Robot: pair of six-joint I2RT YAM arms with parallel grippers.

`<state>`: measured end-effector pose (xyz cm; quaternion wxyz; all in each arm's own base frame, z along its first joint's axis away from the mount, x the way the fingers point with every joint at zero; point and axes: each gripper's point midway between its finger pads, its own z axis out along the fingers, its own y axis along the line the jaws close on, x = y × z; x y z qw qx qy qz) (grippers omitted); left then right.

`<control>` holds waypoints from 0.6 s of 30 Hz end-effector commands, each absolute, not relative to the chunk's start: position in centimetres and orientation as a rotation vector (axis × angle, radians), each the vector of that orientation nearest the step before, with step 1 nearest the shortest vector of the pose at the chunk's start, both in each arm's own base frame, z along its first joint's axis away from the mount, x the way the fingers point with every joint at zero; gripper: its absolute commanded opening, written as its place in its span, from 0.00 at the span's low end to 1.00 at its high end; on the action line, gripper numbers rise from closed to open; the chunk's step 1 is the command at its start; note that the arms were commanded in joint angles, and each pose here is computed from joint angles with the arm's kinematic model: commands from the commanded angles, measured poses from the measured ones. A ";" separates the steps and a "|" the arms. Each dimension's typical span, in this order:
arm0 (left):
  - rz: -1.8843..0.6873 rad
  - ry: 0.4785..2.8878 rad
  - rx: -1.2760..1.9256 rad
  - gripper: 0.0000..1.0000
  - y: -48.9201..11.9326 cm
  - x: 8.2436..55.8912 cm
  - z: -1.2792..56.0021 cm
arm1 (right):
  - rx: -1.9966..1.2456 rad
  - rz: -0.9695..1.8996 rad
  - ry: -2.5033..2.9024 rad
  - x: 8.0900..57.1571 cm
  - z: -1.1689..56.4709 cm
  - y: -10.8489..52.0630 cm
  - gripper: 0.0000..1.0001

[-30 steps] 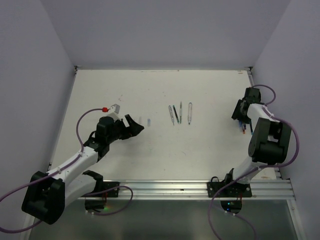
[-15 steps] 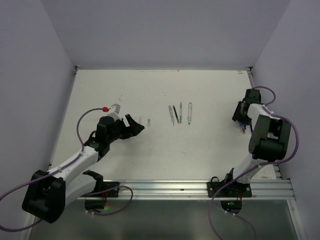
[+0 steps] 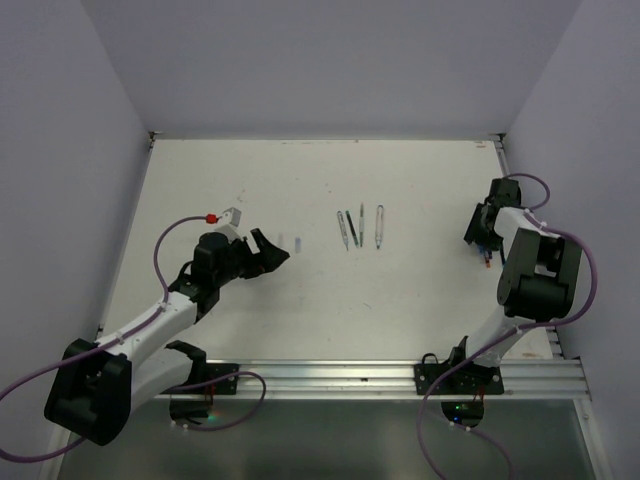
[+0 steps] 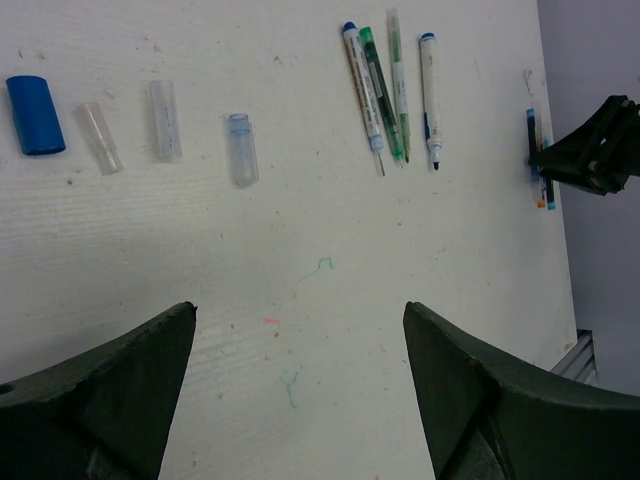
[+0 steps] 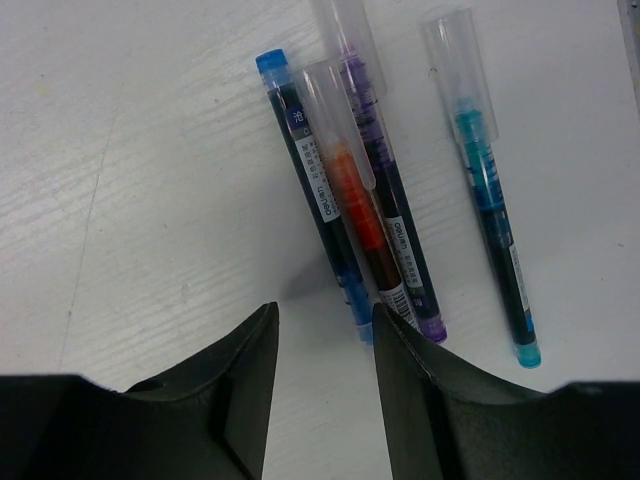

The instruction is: Open the pen caps

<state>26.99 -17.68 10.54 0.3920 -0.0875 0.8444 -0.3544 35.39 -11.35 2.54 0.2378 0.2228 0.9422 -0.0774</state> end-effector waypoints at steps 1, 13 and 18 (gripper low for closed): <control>-0.925 2.093 -0.167 0.87 -18.2 27.5 11.7 | 0.587 -0.226 2.558 36.4 2.9 -12.0 0.45; -0.922 2.088 -0.162 0.87 -18.2 27.4 11.9 | 0.571 -0.190 2.602 35.8 1.6 -11.4 0.35; -0.925 2.090 -0.164 0.87 -18.2 27.4 11.8 | 0.555 -0.193 2.631 35.5 1.2 -11.1 0.29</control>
